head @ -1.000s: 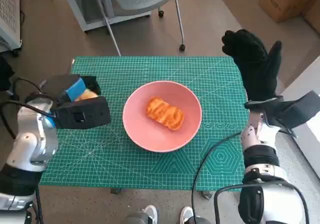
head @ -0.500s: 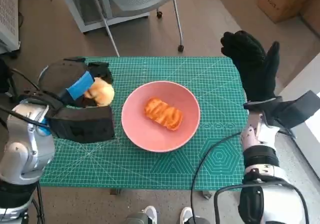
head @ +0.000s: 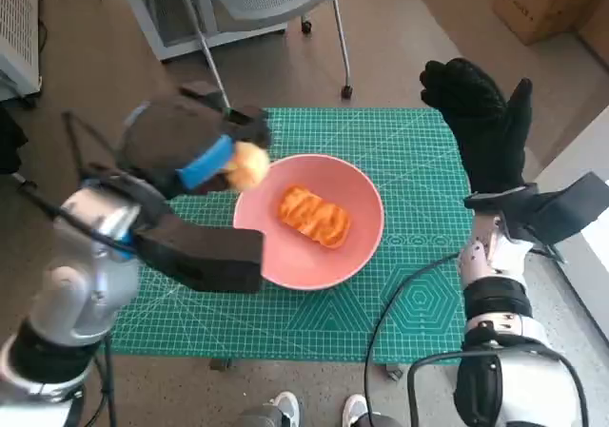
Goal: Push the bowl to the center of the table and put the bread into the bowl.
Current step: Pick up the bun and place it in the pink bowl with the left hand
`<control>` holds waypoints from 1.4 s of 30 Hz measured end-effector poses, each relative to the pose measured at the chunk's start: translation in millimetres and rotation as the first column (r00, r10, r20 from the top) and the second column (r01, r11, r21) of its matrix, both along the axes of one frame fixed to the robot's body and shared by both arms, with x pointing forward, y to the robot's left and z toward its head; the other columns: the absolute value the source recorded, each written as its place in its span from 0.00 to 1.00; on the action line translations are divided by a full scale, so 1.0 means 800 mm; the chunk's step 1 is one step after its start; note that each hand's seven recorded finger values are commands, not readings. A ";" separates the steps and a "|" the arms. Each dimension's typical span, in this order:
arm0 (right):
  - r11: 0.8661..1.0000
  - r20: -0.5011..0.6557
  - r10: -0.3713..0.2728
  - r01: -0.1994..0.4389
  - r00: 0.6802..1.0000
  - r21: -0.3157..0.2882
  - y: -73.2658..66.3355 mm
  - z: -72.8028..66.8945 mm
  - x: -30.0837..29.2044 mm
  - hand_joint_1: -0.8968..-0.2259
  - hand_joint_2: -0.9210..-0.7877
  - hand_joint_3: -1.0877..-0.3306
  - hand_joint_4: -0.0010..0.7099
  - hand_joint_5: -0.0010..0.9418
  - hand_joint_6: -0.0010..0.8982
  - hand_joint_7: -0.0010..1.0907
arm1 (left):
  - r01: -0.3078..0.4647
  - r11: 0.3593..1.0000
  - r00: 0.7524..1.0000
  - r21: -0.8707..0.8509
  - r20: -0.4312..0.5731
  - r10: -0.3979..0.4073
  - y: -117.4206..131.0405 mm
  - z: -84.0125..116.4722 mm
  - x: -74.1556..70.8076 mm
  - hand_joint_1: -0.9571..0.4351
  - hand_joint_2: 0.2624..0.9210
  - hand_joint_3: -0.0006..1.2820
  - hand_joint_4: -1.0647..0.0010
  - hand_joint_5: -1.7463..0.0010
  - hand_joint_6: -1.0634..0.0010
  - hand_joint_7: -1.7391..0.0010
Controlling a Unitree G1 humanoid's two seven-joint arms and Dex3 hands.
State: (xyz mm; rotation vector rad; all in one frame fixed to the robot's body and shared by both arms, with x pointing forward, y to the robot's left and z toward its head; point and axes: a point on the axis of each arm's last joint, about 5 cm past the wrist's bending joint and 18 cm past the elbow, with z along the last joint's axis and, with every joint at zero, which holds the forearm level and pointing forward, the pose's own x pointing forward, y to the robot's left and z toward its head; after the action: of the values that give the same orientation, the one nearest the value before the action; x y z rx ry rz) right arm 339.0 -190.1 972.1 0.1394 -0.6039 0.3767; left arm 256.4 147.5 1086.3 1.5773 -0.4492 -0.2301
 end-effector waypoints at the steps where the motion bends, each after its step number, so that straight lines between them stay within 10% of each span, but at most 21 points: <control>1: 1.000 0.001 0.000 0.000 1.000 -0.001 0.000 0.000 0.0000 0.41 0.00 0.40 0.15 0.00 0.30 0.01 | 0.009 1.000 1.000 0.004 -0.006 -0.009 -0.005 -0.001 0.002 0.69 0.99 0.03 0.32 0.32 0.36 0.39; 25: 1.000 0.023 -0.021 0.021 1.000 -0.002 -0.009 -0.003 -0.0047 0.44 0.00 0.37 0.16 0.00 0.30 0.01 | 0.085 0.996 0.976 0.011 -0.202 -0.081 -0.052 -0.035 0.042 0.69 1.00 0.12 0.43 0.27 0.50 0.29; 27: 1.000 0.023 -0.023 0.023 0.999 -0.001 -0.009 -0.003 -0.0051 0.44 0.00 0.37 0.17 0.01 0.31 0.01 | 0.073 0.997 0.974 -0.010 -0.212 -0.074 -0.051 -0.036 0.043 0.81 1.00 0.17 0.51 0.22 0.56 0.50; 30: 0.999 0.025 -0.034 0.034 0.999 0.001 -0.009 -0.003 -0.0056 0.43 0.00 0.37 0.22 0.02 0.35 0.03 | 0.049 0.998 0.970 -0.049 -0.237 -0.059 -0.050 -0.039 0.044 0.64 0.94 0.07 0.68 0.76 0.61 0.85; 32: 0.999 0.029 -0.048 0.048 0.998 -0.001 -0.009 -0.002 -0.0059 0.43 0.00 0.37 0.23 0.03 0.36 0.03 | 0.029 0.997 0.963 -0.071 -0.264 -0.047 -0.049 -0.041 0.044 0.58 0.93 0.04 0.72 0.87 0.64 0.92; 42: 0.996 0.036 -0.085 0.086 0.996 -0.001 -0.004 -0.001 -0.0058 0.41 0.00 0.43 0.25 0.02 0.40 0.04 | 0.012 0.987 0.929 -0.159 -0.363 -0.070 -0.038 -0.050 0.042 0.39 0.93 0.01 0.92 1.00 0.75 1.00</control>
State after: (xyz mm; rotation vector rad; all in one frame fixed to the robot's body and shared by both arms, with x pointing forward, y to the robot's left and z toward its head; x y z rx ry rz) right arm 334.3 -193.5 971.6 0.1039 -0.6427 0.2977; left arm 290.2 117.2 1046.5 1.3354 -0.1999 -0.5030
